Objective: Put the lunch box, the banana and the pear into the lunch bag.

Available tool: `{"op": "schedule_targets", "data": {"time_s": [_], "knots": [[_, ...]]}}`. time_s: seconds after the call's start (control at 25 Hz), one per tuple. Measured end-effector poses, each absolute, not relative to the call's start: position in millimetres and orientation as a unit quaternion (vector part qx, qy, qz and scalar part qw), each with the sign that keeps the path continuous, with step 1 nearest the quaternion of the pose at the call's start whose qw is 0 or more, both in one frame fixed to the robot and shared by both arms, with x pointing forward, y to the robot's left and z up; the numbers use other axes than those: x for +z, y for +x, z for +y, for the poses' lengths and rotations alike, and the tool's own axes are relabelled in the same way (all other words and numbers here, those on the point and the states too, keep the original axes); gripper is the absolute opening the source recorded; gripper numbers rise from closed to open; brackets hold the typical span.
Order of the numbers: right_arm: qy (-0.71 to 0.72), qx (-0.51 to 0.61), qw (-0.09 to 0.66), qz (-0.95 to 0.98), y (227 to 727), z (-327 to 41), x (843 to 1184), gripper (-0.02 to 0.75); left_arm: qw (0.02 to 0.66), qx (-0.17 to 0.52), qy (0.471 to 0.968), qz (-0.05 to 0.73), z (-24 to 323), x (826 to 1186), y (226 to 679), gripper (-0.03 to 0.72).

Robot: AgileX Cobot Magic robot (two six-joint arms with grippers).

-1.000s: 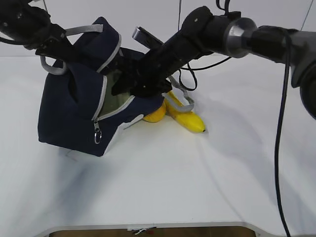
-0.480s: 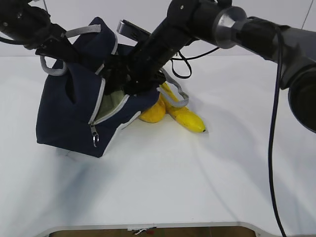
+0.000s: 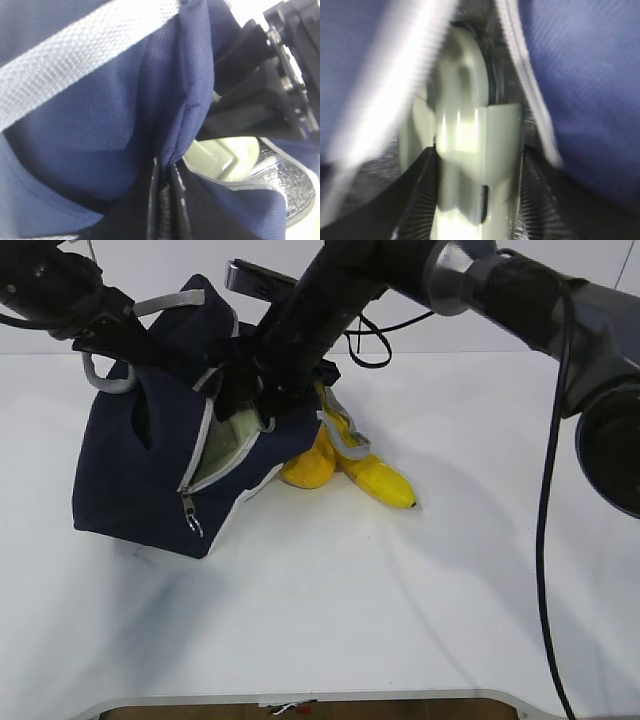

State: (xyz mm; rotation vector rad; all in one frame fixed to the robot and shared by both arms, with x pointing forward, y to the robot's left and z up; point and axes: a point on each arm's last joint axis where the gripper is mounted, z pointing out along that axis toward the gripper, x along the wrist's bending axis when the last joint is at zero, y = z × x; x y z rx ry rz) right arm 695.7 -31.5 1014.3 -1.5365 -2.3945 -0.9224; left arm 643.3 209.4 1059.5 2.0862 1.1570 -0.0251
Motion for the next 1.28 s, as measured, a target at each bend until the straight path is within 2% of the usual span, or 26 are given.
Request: {"op": "schedule_targets", "data": {"time_s": [0.16,0.44,0.84,1.28], "knots": [[-0.515,-0.307,0.064,-0.798,696.6,-31.8,1018.7,0.370,0.369,-0.010,0.813,0.451,209.4,1059.5,643.3,0.012],[-0.521,-0.294,0.076,-0.798,699.6,-22.6,991.4,0.370,0.370,-0.010,0.812,0.451,209.3,1059.6,643.3,0.012],[-0.521,-0.295,0.078,-0.797,699.0,-16.5,984.8,0.370,0.370,-0.010,0.812,0.451,209.3,1059.6,643.3,0.012],[-0.523,-0.294,0.078,-0.797,699.2,-16.6,983.8,0.410,0.370,-0.010,0.812,0.451,209.3,1059.6,643.3,0.012]]}}
